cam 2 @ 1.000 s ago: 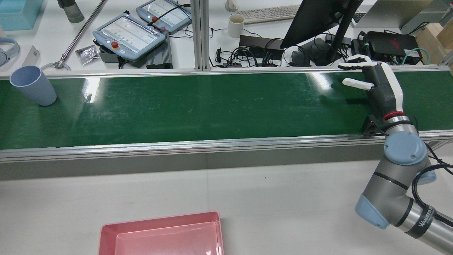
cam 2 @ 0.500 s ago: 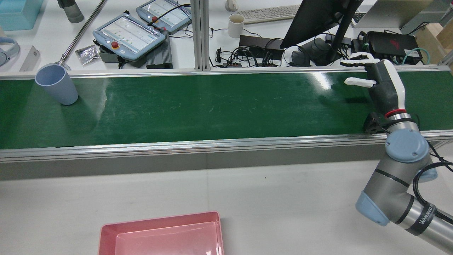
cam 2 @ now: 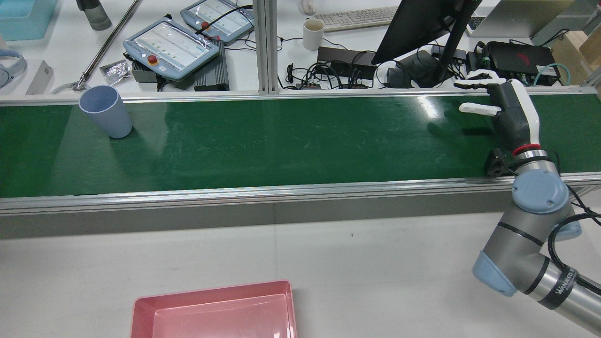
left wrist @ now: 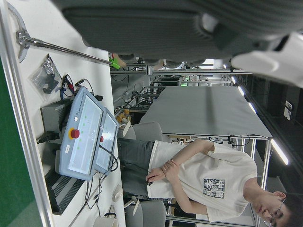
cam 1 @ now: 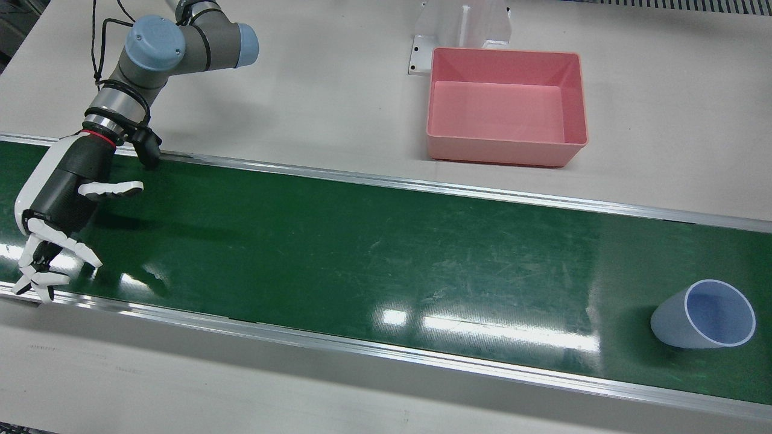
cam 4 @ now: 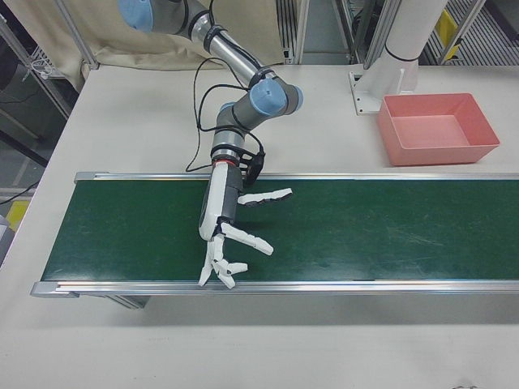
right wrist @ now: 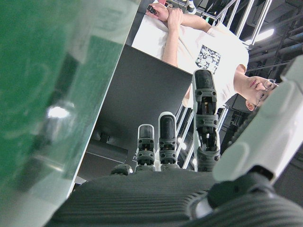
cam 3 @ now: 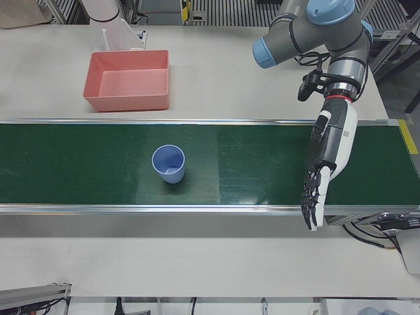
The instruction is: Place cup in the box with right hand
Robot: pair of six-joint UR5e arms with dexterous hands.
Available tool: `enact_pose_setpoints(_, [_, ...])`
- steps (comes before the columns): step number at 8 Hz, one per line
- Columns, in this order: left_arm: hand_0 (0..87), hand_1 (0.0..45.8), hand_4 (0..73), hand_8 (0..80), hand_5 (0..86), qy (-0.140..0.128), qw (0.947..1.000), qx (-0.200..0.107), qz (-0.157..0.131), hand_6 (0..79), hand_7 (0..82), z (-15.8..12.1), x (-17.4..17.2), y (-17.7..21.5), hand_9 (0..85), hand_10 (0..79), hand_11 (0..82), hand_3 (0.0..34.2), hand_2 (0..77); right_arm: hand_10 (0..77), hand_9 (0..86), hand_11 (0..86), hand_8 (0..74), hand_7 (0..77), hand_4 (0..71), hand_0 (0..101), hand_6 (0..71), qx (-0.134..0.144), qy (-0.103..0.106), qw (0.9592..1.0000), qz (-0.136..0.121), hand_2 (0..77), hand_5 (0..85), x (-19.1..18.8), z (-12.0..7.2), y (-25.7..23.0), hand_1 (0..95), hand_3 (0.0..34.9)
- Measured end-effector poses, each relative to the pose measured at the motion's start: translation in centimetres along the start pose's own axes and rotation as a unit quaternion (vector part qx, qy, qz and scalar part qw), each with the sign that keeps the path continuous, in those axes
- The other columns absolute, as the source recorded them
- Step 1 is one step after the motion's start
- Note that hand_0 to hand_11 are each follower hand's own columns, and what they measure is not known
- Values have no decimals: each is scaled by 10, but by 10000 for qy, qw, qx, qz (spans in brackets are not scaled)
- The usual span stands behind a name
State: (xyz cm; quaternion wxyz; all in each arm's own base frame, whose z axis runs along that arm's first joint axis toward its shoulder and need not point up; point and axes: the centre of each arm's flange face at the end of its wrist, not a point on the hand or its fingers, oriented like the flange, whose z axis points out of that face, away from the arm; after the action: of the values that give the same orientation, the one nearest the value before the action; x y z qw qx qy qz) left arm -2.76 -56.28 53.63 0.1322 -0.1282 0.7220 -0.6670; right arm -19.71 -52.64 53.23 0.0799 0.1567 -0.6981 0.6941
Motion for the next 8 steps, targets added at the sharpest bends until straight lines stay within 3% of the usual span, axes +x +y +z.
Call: enact_pose_setpoints(8, [0, 5, 0, 0, 0, 1, 10000, 0, 0, 0, 0, 0, 0, 0, 0, 0, 0, 0, 5, 16, 240, 11, 115, 562, 518, 443, 104, -64, -5, 10000, -41, 11, 5, 4, 15, 13, 5, 0])
